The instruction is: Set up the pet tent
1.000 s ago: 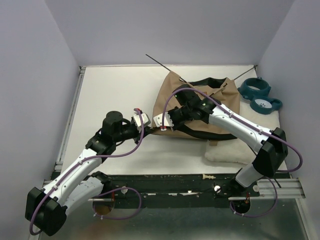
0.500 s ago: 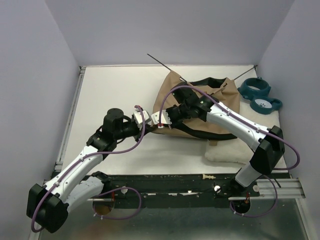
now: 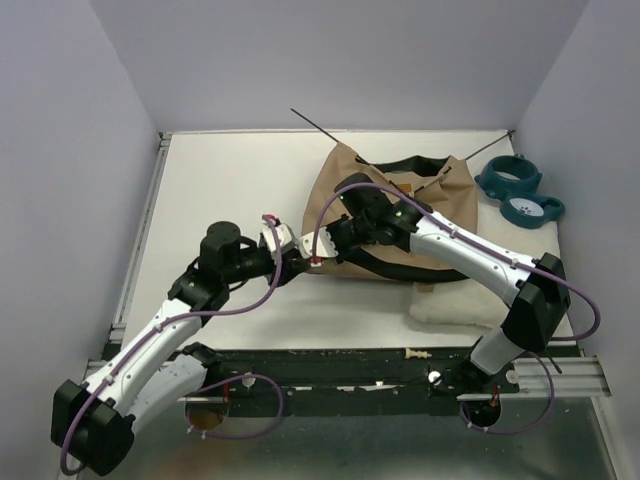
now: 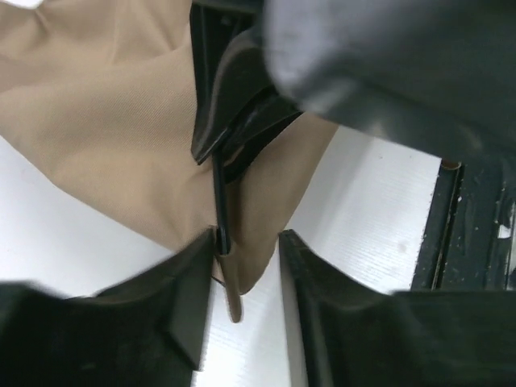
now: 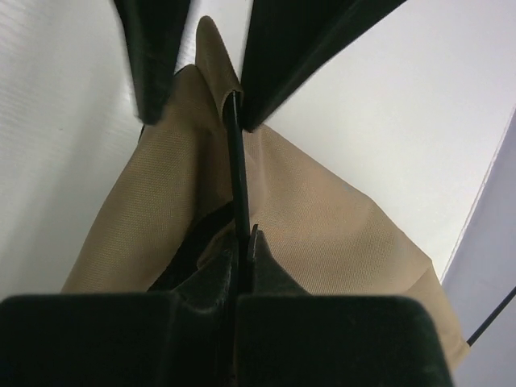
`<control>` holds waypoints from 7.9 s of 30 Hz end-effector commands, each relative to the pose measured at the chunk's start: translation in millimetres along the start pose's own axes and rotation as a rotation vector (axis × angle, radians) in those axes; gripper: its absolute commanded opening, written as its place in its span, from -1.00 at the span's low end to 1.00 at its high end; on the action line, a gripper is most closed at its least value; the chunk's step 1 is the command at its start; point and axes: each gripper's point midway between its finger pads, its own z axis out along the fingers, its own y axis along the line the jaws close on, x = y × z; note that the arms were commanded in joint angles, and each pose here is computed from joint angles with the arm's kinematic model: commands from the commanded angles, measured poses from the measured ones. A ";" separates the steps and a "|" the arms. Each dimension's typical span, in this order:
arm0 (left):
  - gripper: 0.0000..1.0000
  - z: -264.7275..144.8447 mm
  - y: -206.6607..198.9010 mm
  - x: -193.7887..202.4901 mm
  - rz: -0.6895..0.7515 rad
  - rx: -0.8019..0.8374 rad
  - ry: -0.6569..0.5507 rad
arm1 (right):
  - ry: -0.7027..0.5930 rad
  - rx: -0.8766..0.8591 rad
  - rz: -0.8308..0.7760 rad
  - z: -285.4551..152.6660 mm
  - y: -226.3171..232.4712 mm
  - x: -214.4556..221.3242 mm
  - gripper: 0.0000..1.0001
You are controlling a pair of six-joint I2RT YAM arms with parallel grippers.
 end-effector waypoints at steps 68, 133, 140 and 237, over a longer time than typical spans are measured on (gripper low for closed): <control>-0.01 9.3 2.8 67.1 0.374 0.131 0.004 | 0.020 0.045 0.028 -7.7 -21.8 2.6 -0.99; -1.00 -13.7 10.5 48.0 0.293 0.003 0.000 | -0.021 -0.115 0.041 9.0 13.8 -1.8 -0.99; -1.00 -14.5 9.3 45.6 0.303 0.007 -0.009 | -0.024 -0.125 0.041 16.7 15.0 -5.7 -0.99; -0.92 -20.3 -9.3 38.0 -0.128 0.181 0.304 | -0.014 -0.151 -0.231 19.6 56.7 -5.7 -0.99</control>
